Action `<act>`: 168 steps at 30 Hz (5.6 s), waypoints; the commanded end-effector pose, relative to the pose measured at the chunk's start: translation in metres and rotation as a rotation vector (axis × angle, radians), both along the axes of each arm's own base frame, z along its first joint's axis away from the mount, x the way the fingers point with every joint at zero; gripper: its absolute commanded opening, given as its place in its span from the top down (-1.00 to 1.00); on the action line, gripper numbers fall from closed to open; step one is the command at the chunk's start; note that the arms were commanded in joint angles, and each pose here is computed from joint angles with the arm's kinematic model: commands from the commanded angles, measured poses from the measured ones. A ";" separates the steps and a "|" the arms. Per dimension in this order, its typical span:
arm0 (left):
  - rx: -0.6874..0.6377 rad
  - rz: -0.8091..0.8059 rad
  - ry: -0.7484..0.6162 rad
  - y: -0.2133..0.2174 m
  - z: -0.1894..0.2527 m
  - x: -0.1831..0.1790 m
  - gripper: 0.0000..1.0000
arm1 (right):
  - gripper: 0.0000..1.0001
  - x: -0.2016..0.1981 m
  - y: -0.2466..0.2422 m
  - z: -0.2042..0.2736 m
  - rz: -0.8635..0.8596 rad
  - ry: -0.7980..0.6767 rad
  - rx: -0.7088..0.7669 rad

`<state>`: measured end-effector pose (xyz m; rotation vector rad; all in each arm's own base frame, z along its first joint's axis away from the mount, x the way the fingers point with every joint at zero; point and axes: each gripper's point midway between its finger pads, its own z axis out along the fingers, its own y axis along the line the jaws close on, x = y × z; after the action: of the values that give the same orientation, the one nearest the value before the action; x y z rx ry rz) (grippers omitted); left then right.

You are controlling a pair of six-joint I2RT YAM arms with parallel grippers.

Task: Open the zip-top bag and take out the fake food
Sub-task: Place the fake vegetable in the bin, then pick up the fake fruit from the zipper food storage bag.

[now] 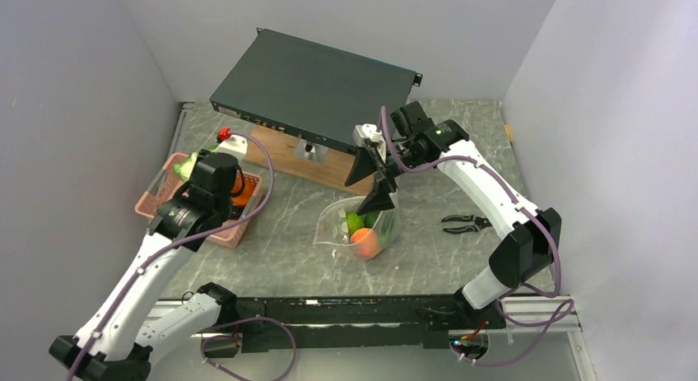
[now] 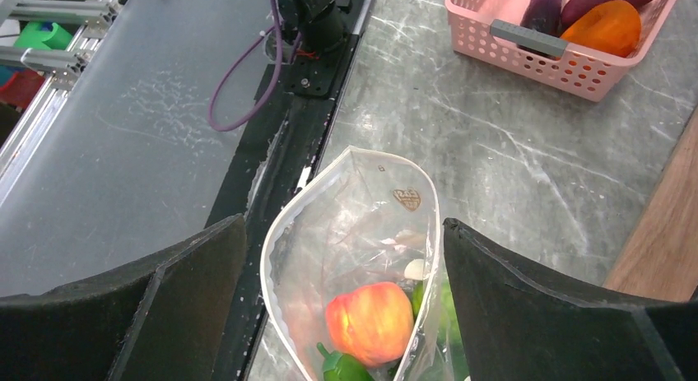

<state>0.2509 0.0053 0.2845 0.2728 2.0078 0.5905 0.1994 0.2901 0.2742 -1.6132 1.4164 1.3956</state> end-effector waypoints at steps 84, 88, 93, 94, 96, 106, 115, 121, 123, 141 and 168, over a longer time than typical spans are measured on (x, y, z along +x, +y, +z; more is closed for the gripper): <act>-1.054 -0.836 0.113 -0.229 0.029 -0.042 -0.77 | -0.84 -0.016 -0.023 0.002 0.041 -0.141 -0.022; -0.999 -0.888 0.149 -0.253 0.018 -0.045 -0.65 | -0.82 -0.011 -0.029 -0.002 0.012 -0.156 -0.053; -0.937 -0.963 0.229 -0.284 -0.001 -0.052 -0.37 | -0.71 -0.001 -0.036 -0.007 -0.047 -0.161 -0.093; -0.927 -0.978 0.248 -0.290 -0.005 -0.053 -0.30 | -0.69 0.002 -0.037 -0.008 -0.060 -0.163 -0.100; -0.905 -0.992 0.283 -0.301 -0.015 -0.055 -0.23 | -0.65 0.004 -0.039 -0.011 -0.076 -0.164 -0.115; -0.783 -0.993 0.366 -0.332 -0.058 -0.052 -0.12 | -0.50 0.008 -0.045 -0.025 -0.123 -0.161 -0.164; -0.786 -0.971 0.408 -0.345 -0.083 -0.049 -0.09 | -0.49 0.008 -0.045 -0.027 -0.121 -0.159 -0.162; -0.808 -0.969 0.449 -0.349 -0.102 -0.053 -0.08 | -0.50 0.008 -0.046 -0.028 -0.120 -0.158 -0.163; -0.812 -0.983 0.475 -0.352 -0.106 -0.058 -0.10 | -0.50 0.007 -0.045 -0.028 -0.117 -0.156 -0.160; -0.703 -0.944 0.544 -0.358 -0.163 -0.059 -0.49 | -0.51 0.006 -0.046 -0.030 -0.117 -0.153 -0.160; -0.593 -0.970 0.556 -0.365 -0.210 -0.060 -0.67 | -0.53 0.007 -0.049 -0.033 -0.128 -0.150 -0.159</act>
<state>0.1867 -0.3594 0.0829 1.0191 2.1462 -0.7954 0.2079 0.2401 0.2269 -1.6647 1.6153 1.1033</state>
